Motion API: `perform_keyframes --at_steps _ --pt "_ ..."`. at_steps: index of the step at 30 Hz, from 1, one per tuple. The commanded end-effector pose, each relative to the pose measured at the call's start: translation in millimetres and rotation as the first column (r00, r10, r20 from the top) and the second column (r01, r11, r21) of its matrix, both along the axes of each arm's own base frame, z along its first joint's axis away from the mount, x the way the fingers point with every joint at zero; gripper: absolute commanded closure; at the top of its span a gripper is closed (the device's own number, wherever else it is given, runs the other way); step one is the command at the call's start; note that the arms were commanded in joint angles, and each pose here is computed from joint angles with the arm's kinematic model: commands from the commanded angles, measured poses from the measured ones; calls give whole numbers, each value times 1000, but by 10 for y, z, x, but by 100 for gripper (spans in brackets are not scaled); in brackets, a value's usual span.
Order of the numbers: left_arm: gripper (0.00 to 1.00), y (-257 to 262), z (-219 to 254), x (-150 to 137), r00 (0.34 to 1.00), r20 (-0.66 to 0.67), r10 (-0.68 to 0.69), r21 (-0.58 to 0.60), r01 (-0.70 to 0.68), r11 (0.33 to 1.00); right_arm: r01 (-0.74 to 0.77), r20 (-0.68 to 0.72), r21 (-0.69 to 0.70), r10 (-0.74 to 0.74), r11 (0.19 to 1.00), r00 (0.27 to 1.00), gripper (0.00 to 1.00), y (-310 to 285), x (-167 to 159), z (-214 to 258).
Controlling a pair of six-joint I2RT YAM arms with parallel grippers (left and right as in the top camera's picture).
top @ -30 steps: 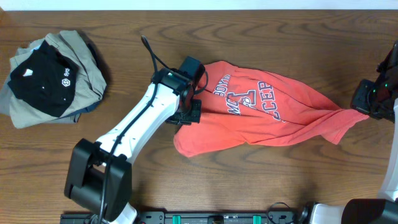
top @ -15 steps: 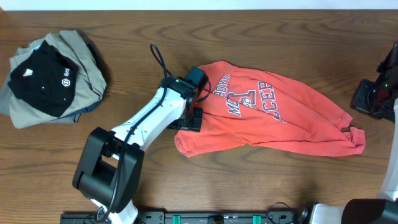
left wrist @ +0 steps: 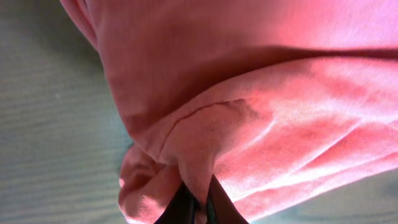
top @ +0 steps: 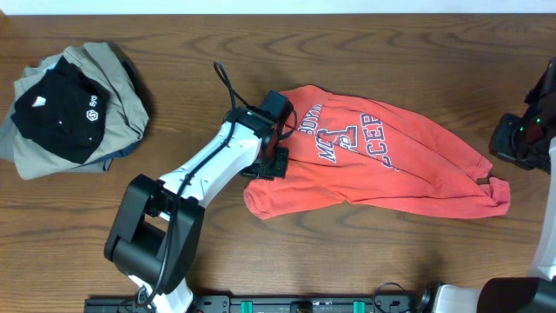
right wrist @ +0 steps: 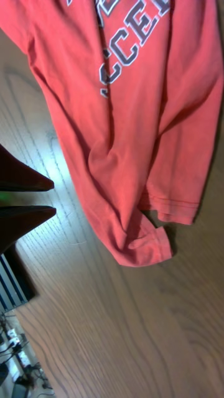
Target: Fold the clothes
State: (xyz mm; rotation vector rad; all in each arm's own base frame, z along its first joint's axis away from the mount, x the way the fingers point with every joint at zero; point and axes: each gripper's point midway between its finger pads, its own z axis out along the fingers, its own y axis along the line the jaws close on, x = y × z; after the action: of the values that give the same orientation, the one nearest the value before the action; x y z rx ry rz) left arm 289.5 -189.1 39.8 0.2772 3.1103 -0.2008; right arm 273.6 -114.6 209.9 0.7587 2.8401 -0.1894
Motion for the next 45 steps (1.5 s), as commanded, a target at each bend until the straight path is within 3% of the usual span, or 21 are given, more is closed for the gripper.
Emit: perform_keyframes --at_steps 1,5,9,16,24,29,33,40,45 --pt "94 17 -24 -98 999 -48 -26 -8 26 1000 20 -33 -3 -20 1000 999 92 -33 -71 -95" --pt "94 132 115 -67 998 -50 -31 -6 31 1000 36 -64 2 -36 999 997 91 -38 -133 -207" --pt "94 363 465 153 998 10 58 -36 -58 998 94 -106 3 -93 996 990 91 -78 -245 -337" --pt "94 635 920 276 980 61 192 -179 -179 967 104 -138 41 -98 994 986 89 -31 -300 -696" --pt "94 713 832 144 978 8 207 -154 -204 967 213 -213 94 -189 973 959 85 131 -555 -1313" --pt "94 714 825 138 978 6 207 -153 -204 967 292 -202 23 -282 956 938 85 46 -656 -1611" --pt "94 714 825 136 978 5 207 -153 -204 967 359 -164 -31 -360 933 919 85 -48 -666 -1710" --pt "94 715 824 130 978 3 207 -152 -204 967 365 -148 -39 -367 930 918 83 -70 -652 -1743" --pt "94 716 824 129 978 2 207 -152 -204 967 365 -162 38 -354 930 921 76 89 -696 -1908"
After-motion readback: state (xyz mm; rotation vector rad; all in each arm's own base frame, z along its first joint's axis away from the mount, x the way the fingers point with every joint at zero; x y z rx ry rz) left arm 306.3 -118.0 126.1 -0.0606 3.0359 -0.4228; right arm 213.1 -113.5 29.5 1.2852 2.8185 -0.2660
